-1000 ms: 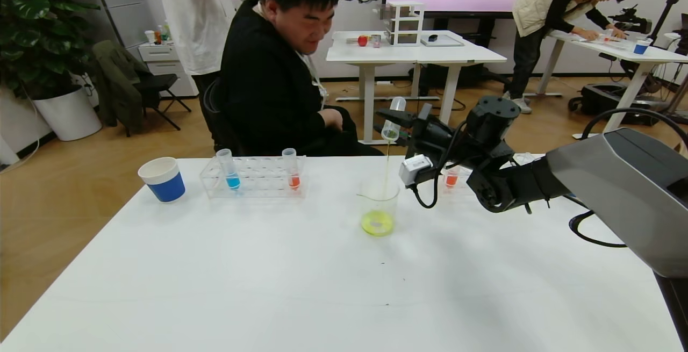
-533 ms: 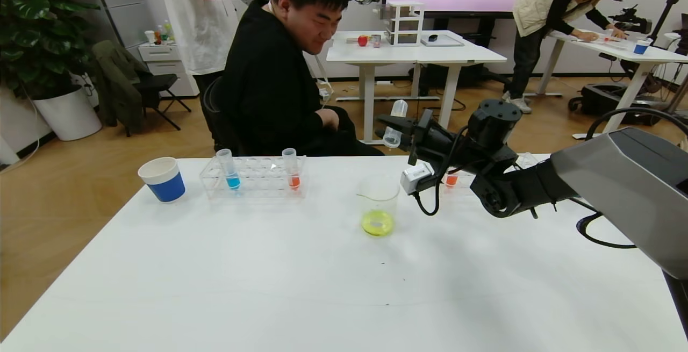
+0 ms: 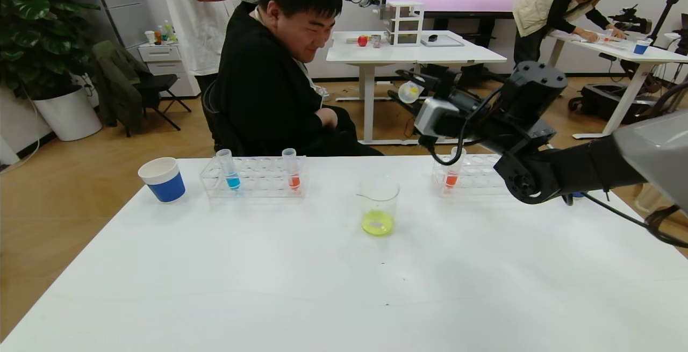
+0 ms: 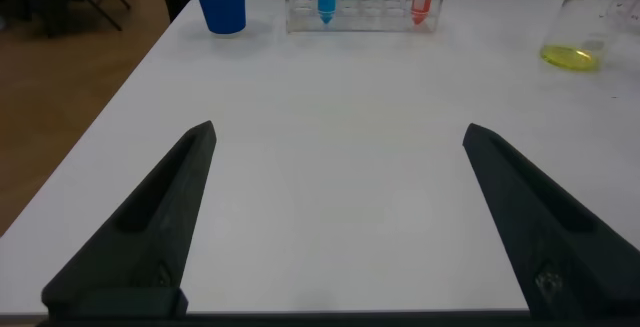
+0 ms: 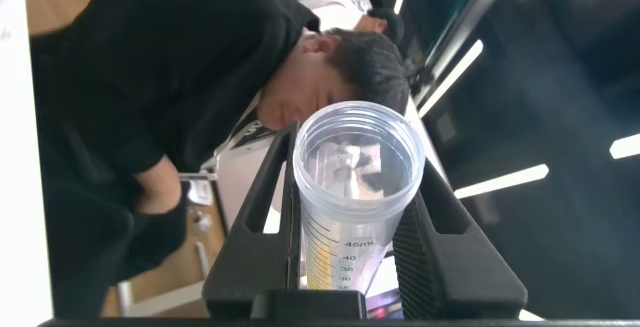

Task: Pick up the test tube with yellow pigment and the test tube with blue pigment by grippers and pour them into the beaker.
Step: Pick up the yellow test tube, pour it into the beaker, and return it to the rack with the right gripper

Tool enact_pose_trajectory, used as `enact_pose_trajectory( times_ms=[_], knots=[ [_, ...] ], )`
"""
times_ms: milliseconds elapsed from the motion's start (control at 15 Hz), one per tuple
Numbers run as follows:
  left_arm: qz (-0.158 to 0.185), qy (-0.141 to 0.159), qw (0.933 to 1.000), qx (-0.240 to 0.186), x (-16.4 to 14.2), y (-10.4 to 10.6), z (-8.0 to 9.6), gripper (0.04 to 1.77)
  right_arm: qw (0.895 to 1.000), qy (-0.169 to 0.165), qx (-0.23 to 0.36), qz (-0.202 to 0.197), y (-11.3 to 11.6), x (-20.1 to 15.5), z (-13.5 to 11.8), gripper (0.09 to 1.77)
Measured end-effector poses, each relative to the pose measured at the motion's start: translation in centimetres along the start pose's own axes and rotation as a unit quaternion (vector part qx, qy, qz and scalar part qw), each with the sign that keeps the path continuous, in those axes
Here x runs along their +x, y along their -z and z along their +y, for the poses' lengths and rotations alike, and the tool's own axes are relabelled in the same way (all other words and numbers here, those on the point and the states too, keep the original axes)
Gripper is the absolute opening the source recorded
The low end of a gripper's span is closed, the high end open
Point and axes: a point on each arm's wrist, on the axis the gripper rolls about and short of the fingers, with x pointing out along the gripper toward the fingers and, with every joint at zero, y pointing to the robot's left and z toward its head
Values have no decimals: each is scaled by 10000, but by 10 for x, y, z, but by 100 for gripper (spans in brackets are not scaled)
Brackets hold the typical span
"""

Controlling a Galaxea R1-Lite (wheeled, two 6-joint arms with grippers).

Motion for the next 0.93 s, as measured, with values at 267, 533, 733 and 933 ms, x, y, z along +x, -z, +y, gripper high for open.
enact_pose_trajectory(
  times_ms=[267, 533, 733, 933],
  knots=[
    [0, 2, 10000, 0, 0, 0, 0, 172, 9622, 916, 2427, 828, -15, -29, -31, 53],
    [2, 3, 10000, 1, 0, 0, 0, 172, 8883, 1667, 3845, 1878, 12, -91, -54, 53],
    [0, 2, 10000, 0, 0, 0, 0, 172, 8205, 2180, 4611, 2582, 41, -147, -64, 53],
    [0, 2, 10000, 0, 0, 0, 0, 172, 7707, 2570, 4857, 3225, 63, -194, -74, 53]
  ],
)
